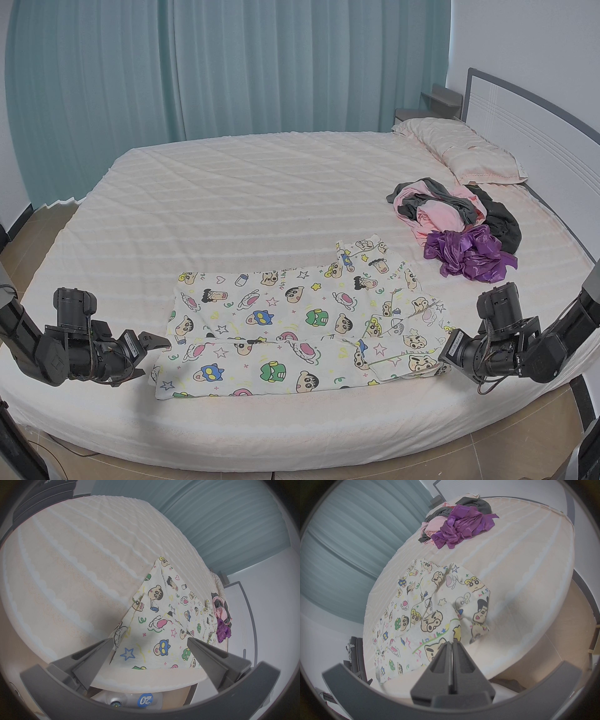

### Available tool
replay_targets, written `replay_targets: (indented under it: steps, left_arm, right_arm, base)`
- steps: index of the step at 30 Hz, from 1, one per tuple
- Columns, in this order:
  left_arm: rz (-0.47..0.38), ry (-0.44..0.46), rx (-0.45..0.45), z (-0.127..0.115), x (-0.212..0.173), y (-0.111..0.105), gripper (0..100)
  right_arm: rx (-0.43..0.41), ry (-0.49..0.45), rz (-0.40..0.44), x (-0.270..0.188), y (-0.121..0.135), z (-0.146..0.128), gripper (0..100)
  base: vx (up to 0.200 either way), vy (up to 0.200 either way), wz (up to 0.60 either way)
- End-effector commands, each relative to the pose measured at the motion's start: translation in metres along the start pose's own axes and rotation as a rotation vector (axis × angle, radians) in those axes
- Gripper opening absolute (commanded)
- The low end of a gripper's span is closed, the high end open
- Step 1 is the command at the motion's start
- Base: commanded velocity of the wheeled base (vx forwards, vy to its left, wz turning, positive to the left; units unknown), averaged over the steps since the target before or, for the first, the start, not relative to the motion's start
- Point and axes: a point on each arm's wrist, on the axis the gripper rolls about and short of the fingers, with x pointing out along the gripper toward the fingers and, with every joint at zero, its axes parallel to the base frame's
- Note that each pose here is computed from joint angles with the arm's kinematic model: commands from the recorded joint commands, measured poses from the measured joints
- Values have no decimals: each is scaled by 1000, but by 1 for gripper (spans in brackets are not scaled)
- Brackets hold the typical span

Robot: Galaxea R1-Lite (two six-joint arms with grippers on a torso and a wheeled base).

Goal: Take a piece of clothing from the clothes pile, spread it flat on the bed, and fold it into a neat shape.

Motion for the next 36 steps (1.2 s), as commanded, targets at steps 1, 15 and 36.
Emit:
replay_targets:
  steps: [1,15,36]
  left_arm:
    - [3,6,-2,-1,1,1,100]
    - [6,25,10,-7,3,0,100]
    - [-8,17,16,-5,4,-5,100]
  right_arm:
    - [-10,-7,23,-16,0,-4,0]
    - [-40,41,-46,-6,-15,-14,100]
    - [-125,25,100,22,42,-13,100]
  base:
    - [0,0,0]
    - [0,0,0]
    - [0,0,0]
